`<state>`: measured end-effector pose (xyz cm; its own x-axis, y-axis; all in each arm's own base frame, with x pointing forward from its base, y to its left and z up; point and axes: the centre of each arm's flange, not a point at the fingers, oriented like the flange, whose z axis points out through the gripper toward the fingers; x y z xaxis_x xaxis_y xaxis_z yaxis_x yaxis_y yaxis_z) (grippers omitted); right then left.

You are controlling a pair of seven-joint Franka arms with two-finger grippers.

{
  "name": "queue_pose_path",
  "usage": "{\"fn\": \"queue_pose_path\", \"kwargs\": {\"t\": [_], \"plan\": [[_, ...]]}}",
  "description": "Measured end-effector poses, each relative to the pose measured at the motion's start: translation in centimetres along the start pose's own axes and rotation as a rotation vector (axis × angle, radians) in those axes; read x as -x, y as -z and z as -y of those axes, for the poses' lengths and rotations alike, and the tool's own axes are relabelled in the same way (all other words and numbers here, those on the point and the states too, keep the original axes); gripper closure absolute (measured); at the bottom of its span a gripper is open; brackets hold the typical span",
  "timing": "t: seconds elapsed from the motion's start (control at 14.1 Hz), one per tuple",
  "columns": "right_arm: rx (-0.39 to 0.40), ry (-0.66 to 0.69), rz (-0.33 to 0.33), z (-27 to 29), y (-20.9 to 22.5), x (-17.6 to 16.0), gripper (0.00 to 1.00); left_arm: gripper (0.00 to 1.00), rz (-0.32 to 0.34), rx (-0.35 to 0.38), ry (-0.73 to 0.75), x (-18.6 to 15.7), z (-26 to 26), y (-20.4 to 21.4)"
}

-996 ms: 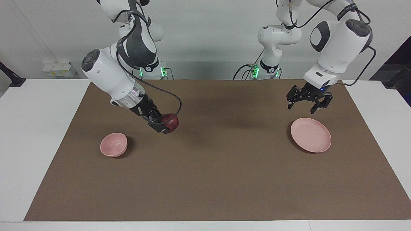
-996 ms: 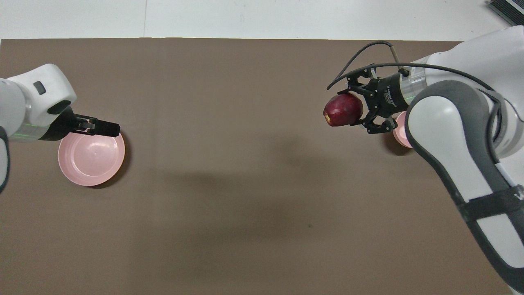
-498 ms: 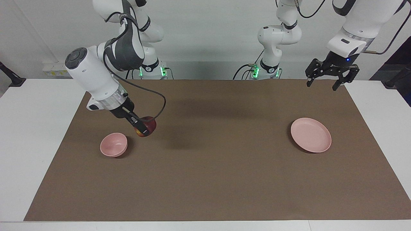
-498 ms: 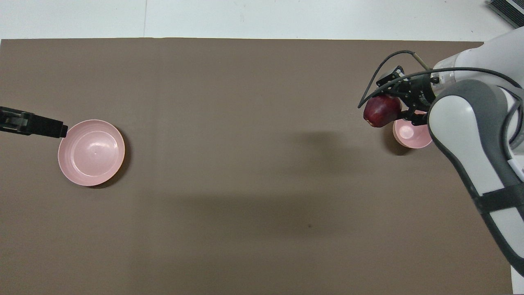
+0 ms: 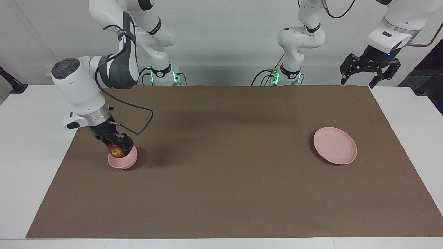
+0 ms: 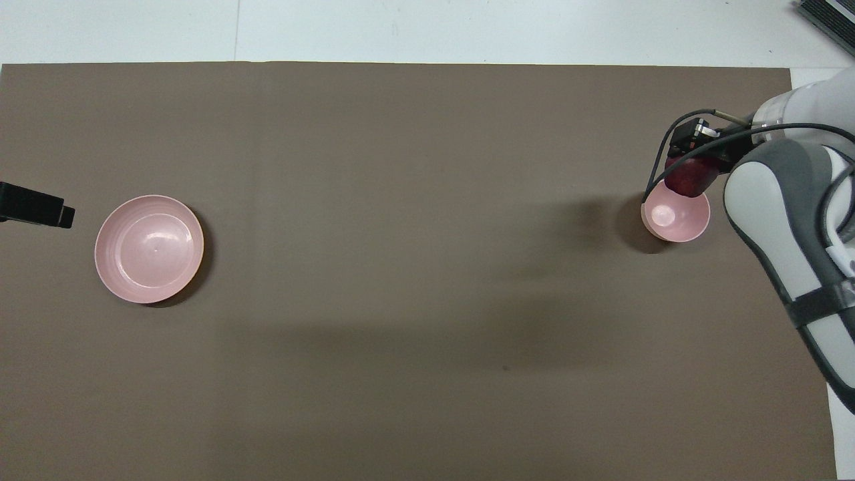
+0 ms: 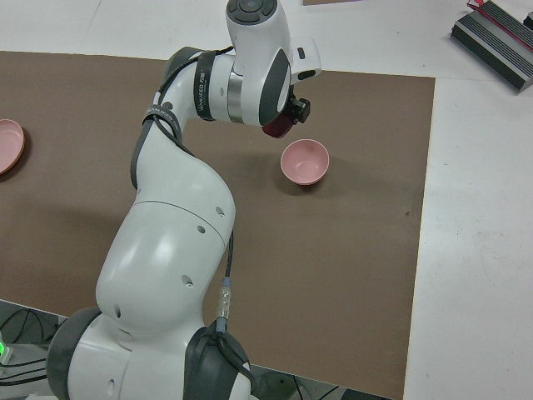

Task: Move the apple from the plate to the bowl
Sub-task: 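Lower the apple into the pink bowl and open the right gripper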

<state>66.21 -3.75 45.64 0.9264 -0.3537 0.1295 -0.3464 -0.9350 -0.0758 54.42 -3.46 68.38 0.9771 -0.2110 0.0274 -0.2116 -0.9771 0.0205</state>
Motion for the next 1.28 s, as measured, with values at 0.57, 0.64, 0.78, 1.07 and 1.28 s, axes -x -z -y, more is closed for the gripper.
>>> {"fn": "queue_pose_path", "kwargs": {"t": [0.57, 0.64, 0.78, 1.07, 1.28], "plan": [[0.039, 0.017, 0.069, -1.7, -8.7, 1.1, 0.22, 0.0, 0.021, 0.003, 0.033, 0.7, 1.6, 0.2], [0.044, 0.017, 0.075, -1.9, -9.0, 1.3, 0.22, 0.0, 0.027, 0.004, 0.038, 0.9, 1.8, 0.1], [0.05, 0.01, 0.077, -2.6, -9.1, 1.2, 0.22, 0.0, 0.042, 0.006, 0.043, 1.1, 2.0, 0.0], [0.062, -0.019, 0.105, -4.9, -10.0, 1.6, 0.22, 0.0, 0.053, 0.008, 0.039, 1.3, 1.8, 0.0], [0.06, -0.019, 0.099, -5.1, -11.5, 2.1, 0.22, 0.0, 0.052, 0.008, 0.04, 1.3, 1.9, 0.0]]}}
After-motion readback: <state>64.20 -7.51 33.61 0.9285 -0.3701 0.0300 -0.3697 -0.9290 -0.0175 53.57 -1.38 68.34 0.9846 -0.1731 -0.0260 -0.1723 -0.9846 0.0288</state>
